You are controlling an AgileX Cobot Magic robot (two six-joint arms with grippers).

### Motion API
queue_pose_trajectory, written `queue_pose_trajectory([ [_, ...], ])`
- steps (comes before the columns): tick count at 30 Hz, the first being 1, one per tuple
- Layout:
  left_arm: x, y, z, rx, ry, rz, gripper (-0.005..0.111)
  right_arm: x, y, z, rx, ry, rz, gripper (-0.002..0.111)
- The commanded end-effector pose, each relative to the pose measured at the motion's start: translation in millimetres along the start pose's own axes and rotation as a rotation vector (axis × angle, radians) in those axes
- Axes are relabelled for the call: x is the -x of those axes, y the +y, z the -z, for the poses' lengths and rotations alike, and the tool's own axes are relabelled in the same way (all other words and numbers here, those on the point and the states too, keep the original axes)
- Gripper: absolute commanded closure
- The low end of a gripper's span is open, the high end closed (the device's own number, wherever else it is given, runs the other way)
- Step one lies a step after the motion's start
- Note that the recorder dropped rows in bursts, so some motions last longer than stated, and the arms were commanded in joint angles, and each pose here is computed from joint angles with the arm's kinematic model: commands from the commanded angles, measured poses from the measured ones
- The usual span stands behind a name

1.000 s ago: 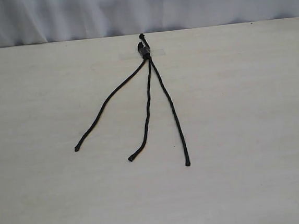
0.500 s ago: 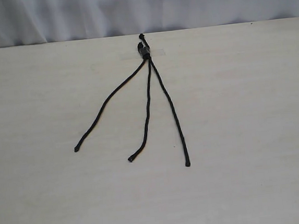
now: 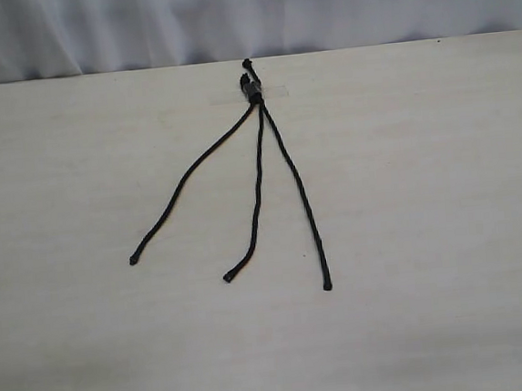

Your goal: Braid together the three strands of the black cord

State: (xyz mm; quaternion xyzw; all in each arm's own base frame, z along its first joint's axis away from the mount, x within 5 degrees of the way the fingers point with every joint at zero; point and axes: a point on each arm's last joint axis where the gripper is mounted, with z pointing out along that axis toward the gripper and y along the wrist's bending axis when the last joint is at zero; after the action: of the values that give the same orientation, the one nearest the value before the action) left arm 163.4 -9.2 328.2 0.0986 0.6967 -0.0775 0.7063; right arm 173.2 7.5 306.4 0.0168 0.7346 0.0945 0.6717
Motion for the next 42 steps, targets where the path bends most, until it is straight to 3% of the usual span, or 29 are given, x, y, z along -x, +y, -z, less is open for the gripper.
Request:
queue_pose_trajectory([
  [1,24.9,-0.5,-21.2,-0.092,-0.015,-0.097,0.107,-4.9,12.4,-54.7,0.241,0.157,0.085,0.104],
  [4,39.1,15.0,-29.7,0.111,-0.005,-0.156,0.107,-0.6,13.3,-92.8,0.316,0.272,0.107,0.104],
  [6,44.0,20.8,-39.2,0.175,0.023,-0.218,0.107,3.6,2.3,-116.6,0.222,0.302,0.117,0.104],
  [9,36.7,21.4,-59.2,0.196,0.119,-0.173,0.107,-3.3,-16.6,-142.3,0.061,0.347,0.103,0.104],
  [12,19.4,-9.8,-83.1,0.015,0.155,-0.240,0.107,-21.0,-25.2,-155.4,0.020,0.410,0.113,0.104],
  [14,11.5,-58.9,-93.6,-0.269,0.078,-0.360,0.107,-21.5,-26.5,-162.6,0.018,0.411,0.111,0.104],
  [15,10.3,-81.5,-95.4,-0.376,0.048,-0.402,0.107,-20.3,-26.1,-165.7,0.027,0.409,0.114,0.104],
  [16,9.1,-97.8,-99.3,-0.412,0.064,-0.431,0.107,-19.4,-25.4,-167.6,0.040,0.409,0.131,0.104],
  [17,8.2,-107.6,-105.0,-0.392,0.124,-0.460,0.107,-19.8,-24.2,-168.5,0.058,0.414,0.140,0.104],
  [19,6.5,-105.1,-123.7,-0.246,0.326,-0.462,0.107,-20.5,-24.9,-168.9,0.053,0.416,0.143,0.104],
  [22,2.6,-76.6,-153.2,0.126,0.650,-0.308,0.107,-21.4,-25.1,-168.4,0.049,0.427,0.136,0.104],
  [24,-12.6,-61.5,-166.3,0.327,0.853,-0.283,0.107,-21.7,-24.6,-168.3,0.045,0.431,0.087,0.104],
  [27,-45.6,-60.5,-180.2,0.393,1.020,-0.298,0.107,-22.5,-24.2,-168.0,0.050,0.434,0.085,0.104],
  [29,-68.8,-70.3,-188.9,0.325,1.091,-0.309,0.107,-22.6,-24.0,-167.8,0.062,0.436,0.095,0.104],
  [31,-86.5,-82.9,-195.9,0.175,1.134,-0.309,0.107,-23.0,-31.0,-167.8,0.049,0.437,0.116,0.104],
  [32,-95.0,-93.1,-199.5,0.044,1.144,-0.309,0.107,-23.6,-37.4,-168.1,0.023,0.439,0.107,0.104],
  [35,-100.0,-110.1,-201.5,-0.158,1.130,-0.268,0.107,-22.1,-50.4,-171.1,-0.024,0.434,0.060,0.104],
  [37,-95.0,-114.2,-200.0,-0.216,1.108,-0.260,0.107,-16.4,-52.3,-176.6,-0.044,0.414,0.048,0.104],
  [39,-87.0,-113.8,-197.7,-0.224,1.086,-0.261,0.107,-5.5,-24.8,-186.6,0.275,0.424,-0.021,0.104],
  [40,-83.9,-113.7,-198.7,-0.224,1.058,-0.265,0.107,1.4,7.0,-188.4,0.658,0.463,-0.066,0.104],
  [41,-83.4,-114.0,-199.5,-0.225,1.047,-0.264,0.107,3.8,21.9,-191.3,0.785,0.496,-0.090,0.104],
  [42,-83.3,-114.1,-199.7,-0.225,1.045,-0.264,0.107,-0.2,32.5,-197.6,0.835,0.531,-0.131,0.104],
])
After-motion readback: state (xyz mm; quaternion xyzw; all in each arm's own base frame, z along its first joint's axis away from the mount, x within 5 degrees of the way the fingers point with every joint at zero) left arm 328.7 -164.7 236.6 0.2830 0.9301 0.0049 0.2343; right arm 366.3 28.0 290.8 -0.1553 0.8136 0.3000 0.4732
